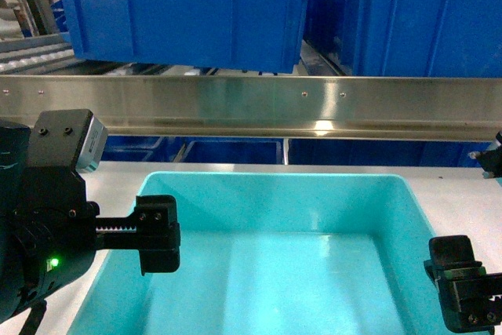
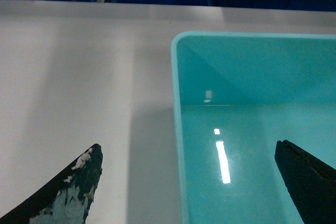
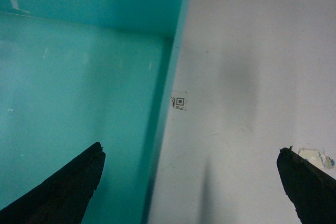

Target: Organize blue bins on left shelf correctly

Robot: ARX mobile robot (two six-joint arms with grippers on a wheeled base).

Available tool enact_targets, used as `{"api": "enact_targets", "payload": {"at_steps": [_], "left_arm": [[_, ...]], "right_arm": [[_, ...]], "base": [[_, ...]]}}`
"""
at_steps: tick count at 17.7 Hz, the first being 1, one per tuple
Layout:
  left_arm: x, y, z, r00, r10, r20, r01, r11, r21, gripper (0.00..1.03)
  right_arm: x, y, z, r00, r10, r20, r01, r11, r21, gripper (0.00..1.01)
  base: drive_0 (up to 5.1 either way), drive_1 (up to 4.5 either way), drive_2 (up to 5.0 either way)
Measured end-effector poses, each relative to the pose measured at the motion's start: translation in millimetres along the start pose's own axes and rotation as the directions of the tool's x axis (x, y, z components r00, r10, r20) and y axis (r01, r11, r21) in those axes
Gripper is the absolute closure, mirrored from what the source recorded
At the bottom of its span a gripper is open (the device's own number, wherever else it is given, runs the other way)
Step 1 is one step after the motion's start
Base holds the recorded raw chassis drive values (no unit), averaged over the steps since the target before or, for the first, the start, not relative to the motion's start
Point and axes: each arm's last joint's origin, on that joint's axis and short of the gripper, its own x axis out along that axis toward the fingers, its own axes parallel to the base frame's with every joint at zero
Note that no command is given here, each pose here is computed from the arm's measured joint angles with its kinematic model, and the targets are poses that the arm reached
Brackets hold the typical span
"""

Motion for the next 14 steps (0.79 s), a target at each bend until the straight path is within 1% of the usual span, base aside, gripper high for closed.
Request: {"api": "enact_targets", "payload": {"at_steps": [1,3,6,7,8,10,11,14], "left_arm": [[2.2,1.2,-2.5,1.000,0.007,-0.013,-0.007,1.0000,-0.002,0.05],[4.1,-0.3,-6.1,0.999,0.008,-0.035,-0.008,1.0000,0.002,0.05],[5.7,-6.8,-5.4,0.999,-0.007,-0.036,0.007,1.0000,0.004,0.05],[6.2,-8.7,-5.0,0.999,-0.011,-0.038,0.011,0.9999,-0.002,0.05],[7.3,-11.2,-5.8,0.999,-0.012,-0.042,0.012,0.9999,0.002,0.05],[8.6,-15.5,-10.6,0.998,-0.005,-0.064,0.005,1.0000,0.008,0.05],[8.5,-16.8,-13.0,0.997,0.007,-0.075,-0.007,1.0000,0.004,0.05],[8.4,-22.4,-20.2,0.995,0.015,-0.101,-0.015,0.9999,0.002,0.05]], "right_arm": [[-1.1,3.0,1.1,1.000,0.011,0.006,-0.011,0.9998,-0.015,0.03],[5.0,2.9,-0.2,1.000,0.009,0.010,-0.008,0.9998,-0.017,0.03],[18.3,-1.2,-8.1,1.000,-0.026,-0.015,0.026,0.9996,-0.008,0.03],[19.8,-1.6,-8.8,0.999,-0.029,-0.017,0.029,0.9996,-0.008,0.03],[21.9,-3.3,-8.9,0.999,-0.034,-0.014,0.034,0.9994,-0.003,0.03],[24.6,-4.7,-9.7,0.999,-0.036,-0.012,0.036,0.9994,0.001,0.03],[24.8,-5.0,-9.7,0.999,-0.037,-0.012,0.038,0.9993,0.002,0.03],[29.8,-8.5,-11.3,0.999,-0.044,-0.013,0.044,0.9990,0.011,0.03]], "base": [[0.0,0.00,0.0],[0.0,0.00,0.0],[0.0,0.00,0.0],[0.0,0.00,0.0],[0.0,0.00,0.0],[0.0,0.00,0.0],[0.0,0.00,0.0],[0.0,0.00,0.0]]}}
